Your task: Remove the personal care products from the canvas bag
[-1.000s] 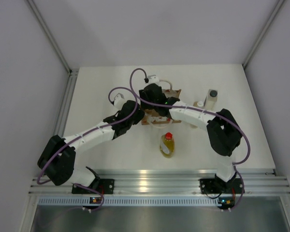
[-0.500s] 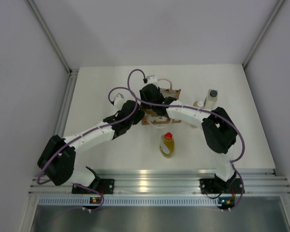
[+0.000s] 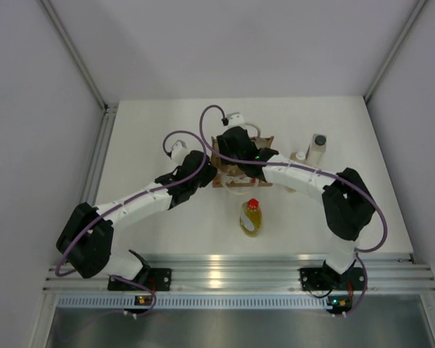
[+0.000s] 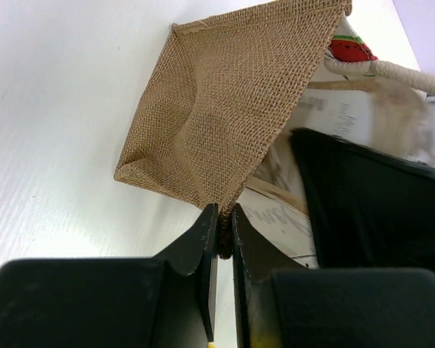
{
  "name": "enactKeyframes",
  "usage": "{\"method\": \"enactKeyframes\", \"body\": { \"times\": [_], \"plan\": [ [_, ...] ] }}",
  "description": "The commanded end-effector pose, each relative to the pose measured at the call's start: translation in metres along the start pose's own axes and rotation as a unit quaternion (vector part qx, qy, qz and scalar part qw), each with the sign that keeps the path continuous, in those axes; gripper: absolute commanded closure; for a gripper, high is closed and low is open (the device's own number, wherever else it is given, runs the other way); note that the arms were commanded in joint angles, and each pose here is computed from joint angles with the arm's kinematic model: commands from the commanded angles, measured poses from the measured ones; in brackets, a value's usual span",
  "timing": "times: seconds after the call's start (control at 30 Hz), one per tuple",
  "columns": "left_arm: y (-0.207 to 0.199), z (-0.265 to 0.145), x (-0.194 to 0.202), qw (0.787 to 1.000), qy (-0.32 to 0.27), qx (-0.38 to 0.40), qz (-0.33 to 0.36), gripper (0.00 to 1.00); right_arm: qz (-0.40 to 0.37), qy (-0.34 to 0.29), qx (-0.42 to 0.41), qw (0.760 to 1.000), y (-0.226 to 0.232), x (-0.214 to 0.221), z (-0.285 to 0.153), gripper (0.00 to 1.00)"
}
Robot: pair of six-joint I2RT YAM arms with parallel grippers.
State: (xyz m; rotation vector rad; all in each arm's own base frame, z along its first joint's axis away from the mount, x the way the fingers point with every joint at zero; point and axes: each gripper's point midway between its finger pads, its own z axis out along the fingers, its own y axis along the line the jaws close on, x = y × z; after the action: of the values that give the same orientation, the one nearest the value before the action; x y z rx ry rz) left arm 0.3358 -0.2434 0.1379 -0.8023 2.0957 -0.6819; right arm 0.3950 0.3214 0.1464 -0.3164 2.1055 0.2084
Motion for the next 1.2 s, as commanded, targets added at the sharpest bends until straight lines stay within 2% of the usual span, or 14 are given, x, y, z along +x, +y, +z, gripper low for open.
{"method": "enactKeyframes", "body": {
  "times": [0.0, 0.3, 0.53, 0.67, 0.7, 0.8, 0.83, 0.93, 1.17],
  "plan": [
    [0.027, 0.000, 0.007, 0.999, 0.015, -0.041, 0.021, 1.00, 0.048, -0.162, -0.037, 0.985, -0.001, -0.120, -0.066, 1.00],
    [0.023, 0.001, 0.007, 0.999, 0.015, -0.039, 0.017, 1.00, 0.056, -0.202, -0.066, 0.976, -0.010, -0.152, -0.125, 1.00],
    [0.020, 0.000, 0.007, 0.999, 0.017, -0.036, 0.011, 0.99, 0.054, -0.234, -0.068, 0.968, -0.038, -0.178, -0.201, 1.00],
    [0.012, -0.002, 0.005, 0.999, 0.018, -0.027, 0.010, 0.79, 0.050, -0.236, -0.043, 0.970, -0.065, -0.174, -0.237, 1.00],
    [0.010, -0.003, 0.004, 1.000, 0.018, -0.024, 0.009, 0.65, 0.045, -0.228, -0.028, 0.972, -0.074, -0.167, -0.242, 1.00],
    [0.002, -0.010, -0.002, 1.000, 0.012, -0.009, 0.005, 0.35, 0.051, -0.233, 0.003, 0.971, -0.104, -0.155, -0.270, 1.00],
    [-0.002, -0.013, -0.004, 1.000, 0.011, -0.003, 0.005, 0.19, 0.053, -0.234, 0.007, 0.971, -0.110, -0.150, -0.275, 1.00],
    [-0.017, -0.023, -0.013, 1.000, 0.005, 0.020, 0.014, 0.02, 0.060, -0.224, 0.027, 0.972, -0.130, -0.130, -0.288, 1.00],
    [-0.041, -0.055, -0.038, 0.997, -0.017, 0.061, 0.046, 0.02, 0.084, -0.207, 0.088, 0.971, -0.169, -0.087, -0.309, 1.00]
  ]
}}
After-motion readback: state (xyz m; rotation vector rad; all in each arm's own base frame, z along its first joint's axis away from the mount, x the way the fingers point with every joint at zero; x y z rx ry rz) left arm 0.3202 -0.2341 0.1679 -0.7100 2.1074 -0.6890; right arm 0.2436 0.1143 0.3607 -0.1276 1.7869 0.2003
